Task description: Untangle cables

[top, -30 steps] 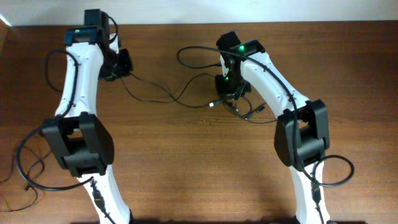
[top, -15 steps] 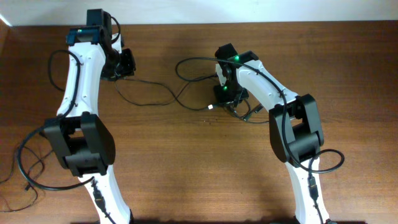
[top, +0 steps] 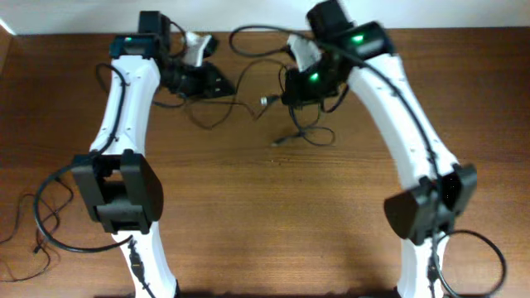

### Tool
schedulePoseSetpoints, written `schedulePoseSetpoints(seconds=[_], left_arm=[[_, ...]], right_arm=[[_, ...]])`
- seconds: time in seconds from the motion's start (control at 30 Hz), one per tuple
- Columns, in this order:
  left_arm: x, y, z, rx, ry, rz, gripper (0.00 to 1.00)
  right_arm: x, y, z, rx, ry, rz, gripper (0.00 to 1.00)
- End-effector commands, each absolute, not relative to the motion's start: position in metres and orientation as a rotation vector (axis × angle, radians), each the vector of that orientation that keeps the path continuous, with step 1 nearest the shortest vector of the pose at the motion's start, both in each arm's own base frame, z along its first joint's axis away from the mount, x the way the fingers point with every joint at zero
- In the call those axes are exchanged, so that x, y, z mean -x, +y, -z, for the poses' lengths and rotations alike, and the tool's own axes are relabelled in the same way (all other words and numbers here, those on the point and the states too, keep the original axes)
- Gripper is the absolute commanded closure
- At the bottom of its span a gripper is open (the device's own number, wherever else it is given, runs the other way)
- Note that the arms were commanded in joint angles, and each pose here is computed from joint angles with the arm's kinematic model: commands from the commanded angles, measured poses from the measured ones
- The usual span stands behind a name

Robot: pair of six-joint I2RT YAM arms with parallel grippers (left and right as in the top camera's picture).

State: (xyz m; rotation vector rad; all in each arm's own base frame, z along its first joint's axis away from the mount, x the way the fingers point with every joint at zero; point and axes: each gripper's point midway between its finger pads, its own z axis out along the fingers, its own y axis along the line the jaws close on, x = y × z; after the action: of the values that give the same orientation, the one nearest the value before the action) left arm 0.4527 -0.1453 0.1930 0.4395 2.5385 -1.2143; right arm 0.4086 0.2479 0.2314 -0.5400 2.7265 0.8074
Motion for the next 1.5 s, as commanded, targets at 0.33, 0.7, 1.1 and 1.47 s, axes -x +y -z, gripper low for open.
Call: schedulePoseSetpoints(seconds=[0.33,0.7,1.1,1.47], left_arm=[[-0.422,-0.228,-0.290,-0.843,1.843,1.779,0.39],[-0.459,-0.236,-0.240,-0.736,2.183,1.394,0.87],[-0.468,-0.227,-0.224,-0.681,2.278,1.272,1.00],[-0.467,-0.165,-0.279,-0.558,2.229,1.182,1.00]], right_arm=[[-0.394,0.260,-0.257,0.616,2.641,-1.073,0.96],[-0.388,0.268,-0.268,0.636,2.599,-1.180,0.96],[-0.401,0.183,-0.326,0.411,2.479,-1.125,0.96],[-0.403,-0.003,-0.263,-0.553,2.769,0.029,0.96]])
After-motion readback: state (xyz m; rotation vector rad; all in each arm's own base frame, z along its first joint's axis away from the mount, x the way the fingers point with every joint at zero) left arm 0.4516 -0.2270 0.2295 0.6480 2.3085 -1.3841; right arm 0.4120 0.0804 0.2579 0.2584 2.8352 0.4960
